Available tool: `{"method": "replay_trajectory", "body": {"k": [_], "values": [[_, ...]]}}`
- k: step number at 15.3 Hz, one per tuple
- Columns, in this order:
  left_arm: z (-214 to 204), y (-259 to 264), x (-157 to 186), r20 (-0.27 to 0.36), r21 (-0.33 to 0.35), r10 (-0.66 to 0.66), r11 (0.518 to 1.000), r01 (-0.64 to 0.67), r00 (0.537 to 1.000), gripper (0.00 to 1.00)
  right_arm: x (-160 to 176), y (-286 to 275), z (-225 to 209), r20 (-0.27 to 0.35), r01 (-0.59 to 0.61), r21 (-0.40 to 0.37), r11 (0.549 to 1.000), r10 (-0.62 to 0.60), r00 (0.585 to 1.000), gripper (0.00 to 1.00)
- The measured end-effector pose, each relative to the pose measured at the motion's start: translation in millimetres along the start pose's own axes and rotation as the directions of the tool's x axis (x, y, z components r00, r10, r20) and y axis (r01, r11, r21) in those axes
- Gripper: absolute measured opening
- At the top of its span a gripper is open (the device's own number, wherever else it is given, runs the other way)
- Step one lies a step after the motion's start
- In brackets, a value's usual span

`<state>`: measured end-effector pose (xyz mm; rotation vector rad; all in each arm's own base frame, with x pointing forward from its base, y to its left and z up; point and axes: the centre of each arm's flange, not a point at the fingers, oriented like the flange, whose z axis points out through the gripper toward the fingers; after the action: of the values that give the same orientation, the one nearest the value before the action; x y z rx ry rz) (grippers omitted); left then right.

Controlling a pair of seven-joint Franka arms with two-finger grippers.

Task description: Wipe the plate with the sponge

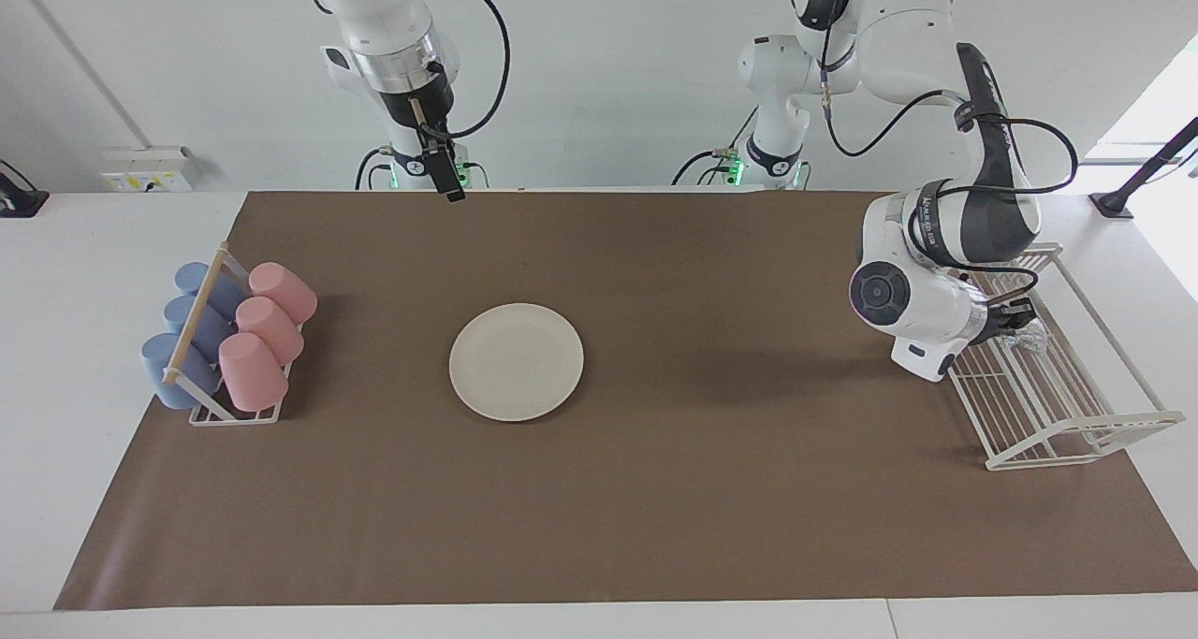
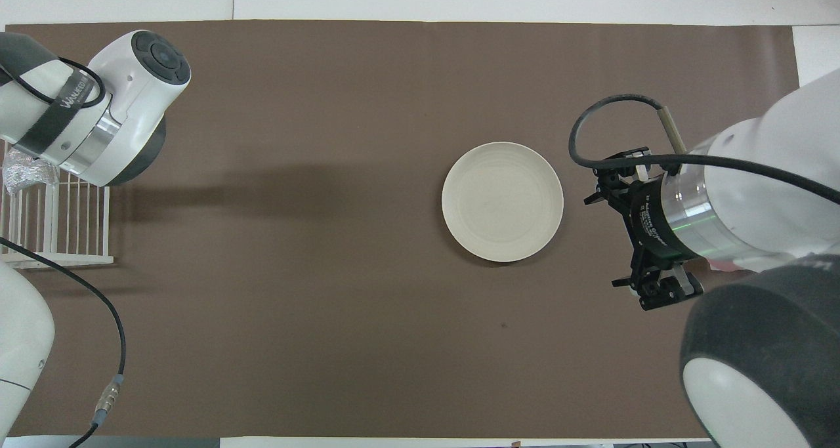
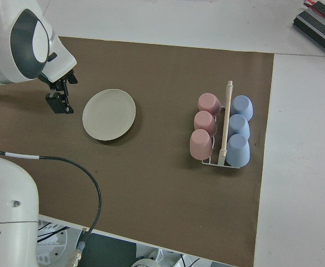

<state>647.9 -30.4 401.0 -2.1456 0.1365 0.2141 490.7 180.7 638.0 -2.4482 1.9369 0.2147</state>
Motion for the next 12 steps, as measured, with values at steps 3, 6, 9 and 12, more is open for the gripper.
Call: {"method": "replay_trajectory", "body": {"k": [3, 6, 9, 12], "values": [[-5, -7, -1, -0.007, -0.014, -0.016, 1.000, 0.016, 1.000, 0.06, -8, 2, -1, -0.003, 0.014, 0.003, 1.000, -0.014, 1.000, 1.00], [-29, -35, -13, 0.013, -0.213, -0.102, 0.972, 0.102, 0.995, 0.06, -18, 5, -1, -0.005, 0.032, 0.003, 0.999, -0.032, 0.999, 1.00], [-64, -74, -39, 0.105, -0.458, -0.153, 0.869, 0.185, 0.983, 0.06, -20, 5, -1, -0.005, 0.036, 0.003, 0.999, -0.036, 0.999, 1.00], [-97, -86, -55, 0.167, -0.681, -0.132, 0.701, 0.211, 0.977, 0.06, -21, 5, -1, -0.006, 0.039, 0.004, 0.999, -0.039, 0.999, 1.00]]}}
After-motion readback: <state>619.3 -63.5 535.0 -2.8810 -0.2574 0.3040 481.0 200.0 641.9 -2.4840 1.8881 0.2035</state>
